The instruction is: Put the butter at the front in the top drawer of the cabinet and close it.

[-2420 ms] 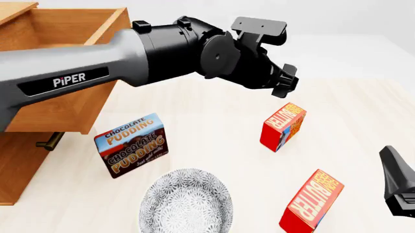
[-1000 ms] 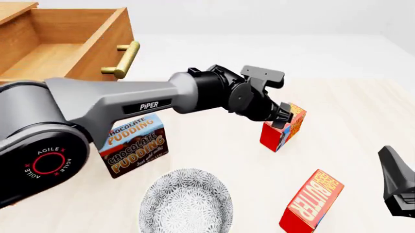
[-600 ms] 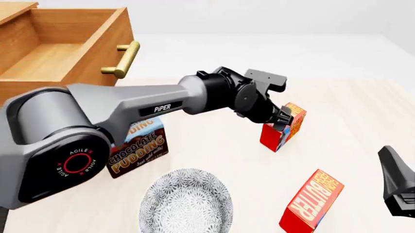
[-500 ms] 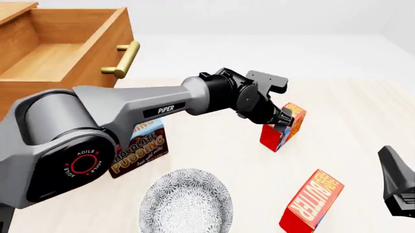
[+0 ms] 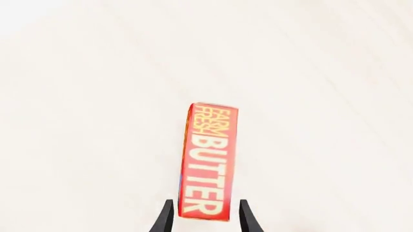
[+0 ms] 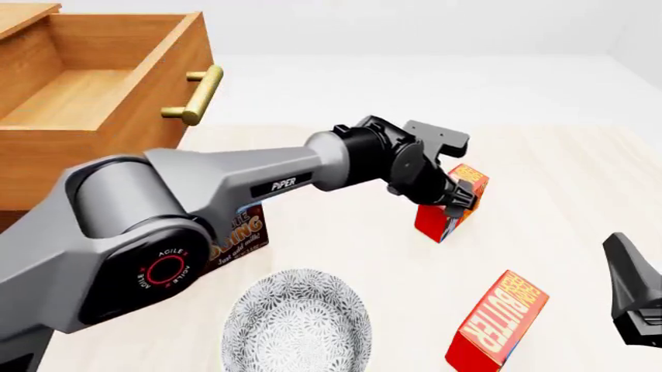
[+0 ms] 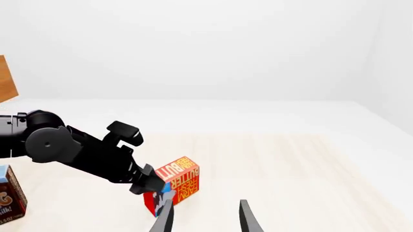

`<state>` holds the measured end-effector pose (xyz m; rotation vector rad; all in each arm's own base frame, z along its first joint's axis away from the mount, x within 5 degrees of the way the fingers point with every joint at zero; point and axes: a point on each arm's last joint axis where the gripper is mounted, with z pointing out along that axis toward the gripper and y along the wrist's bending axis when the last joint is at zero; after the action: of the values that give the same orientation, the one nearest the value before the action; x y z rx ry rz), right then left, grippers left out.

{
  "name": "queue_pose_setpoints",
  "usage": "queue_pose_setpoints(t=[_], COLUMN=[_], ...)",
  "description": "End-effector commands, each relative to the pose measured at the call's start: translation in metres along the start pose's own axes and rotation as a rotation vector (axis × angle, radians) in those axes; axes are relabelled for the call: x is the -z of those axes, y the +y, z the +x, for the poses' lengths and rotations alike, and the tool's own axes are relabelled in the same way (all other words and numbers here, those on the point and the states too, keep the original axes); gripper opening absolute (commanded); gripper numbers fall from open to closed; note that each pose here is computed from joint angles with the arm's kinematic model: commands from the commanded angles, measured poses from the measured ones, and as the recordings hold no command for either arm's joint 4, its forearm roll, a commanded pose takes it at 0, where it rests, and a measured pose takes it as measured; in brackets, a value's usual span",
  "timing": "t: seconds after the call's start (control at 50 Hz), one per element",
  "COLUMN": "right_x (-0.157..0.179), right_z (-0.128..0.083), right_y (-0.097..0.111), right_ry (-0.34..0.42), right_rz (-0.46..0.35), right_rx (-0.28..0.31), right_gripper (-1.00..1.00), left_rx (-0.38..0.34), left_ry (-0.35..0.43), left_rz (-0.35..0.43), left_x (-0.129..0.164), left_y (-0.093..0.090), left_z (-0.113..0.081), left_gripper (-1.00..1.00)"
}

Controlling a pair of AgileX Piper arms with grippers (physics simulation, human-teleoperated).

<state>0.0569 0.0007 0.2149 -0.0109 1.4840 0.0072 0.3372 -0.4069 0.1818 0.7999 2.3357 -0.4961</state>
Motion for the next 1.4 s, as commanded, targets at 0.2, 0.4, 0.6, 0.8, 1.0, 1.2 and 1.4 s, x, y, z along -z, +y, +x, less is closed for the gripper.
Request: queue_pose_setpoints(t=[0.2, 0.4, 0.6, 0.8, 1.0, 1.2, 1.4], right_x=[0.0, 0.0, 0.0, 0.0, 0.0, 0.0, 0.0], right_z=[0.0, 0.0, 0.0, 0.0, 0.0, 0.0, 0.0], right_y=[0.0, 0.0, 0.0, 0.0, 0.0, 0.0, 0.0], right_ry=[0.0, 0.0, 0.0, 0.0, 0.0, 0.0, 0.0], right_rz=[0.0, 0.0, 0.001, 0.0, 0.0, 0.0, 0.0], right_rx=[-0.001, -0.001, -0.001, -0.001, -0.001, -0.001, -0.001], right_gripper=[1.0, 1.0, 1.0, 1.0, 1.0, 1.0, 1.0], left_rx=[-0.007, -0.01, -0.005, -0.004, 0.001, 0.006, 0.006], left_ry=[0.019, 0.028, 0.038, 0.048, 0.057, 0.072, 0.065], left_rz=[-0.003, -0.006, -0.008, -0.012, -0.017, -0.018, -0.014], left_x=[-0.012, -0.019, -0.029, -0.038, -0.047, -0.059, -0.055], left_y=[-0.001, 0.0, 0.0, 0.002, 0.005, 0.004, 0.001], left_z=[0.0, 0.001, 0.003, 0.004, 0.004, 0.008, 0.007], left_gripper=[1.0, 1.0, 1.0, 1.0, 1.0, 1.0, -1.0])
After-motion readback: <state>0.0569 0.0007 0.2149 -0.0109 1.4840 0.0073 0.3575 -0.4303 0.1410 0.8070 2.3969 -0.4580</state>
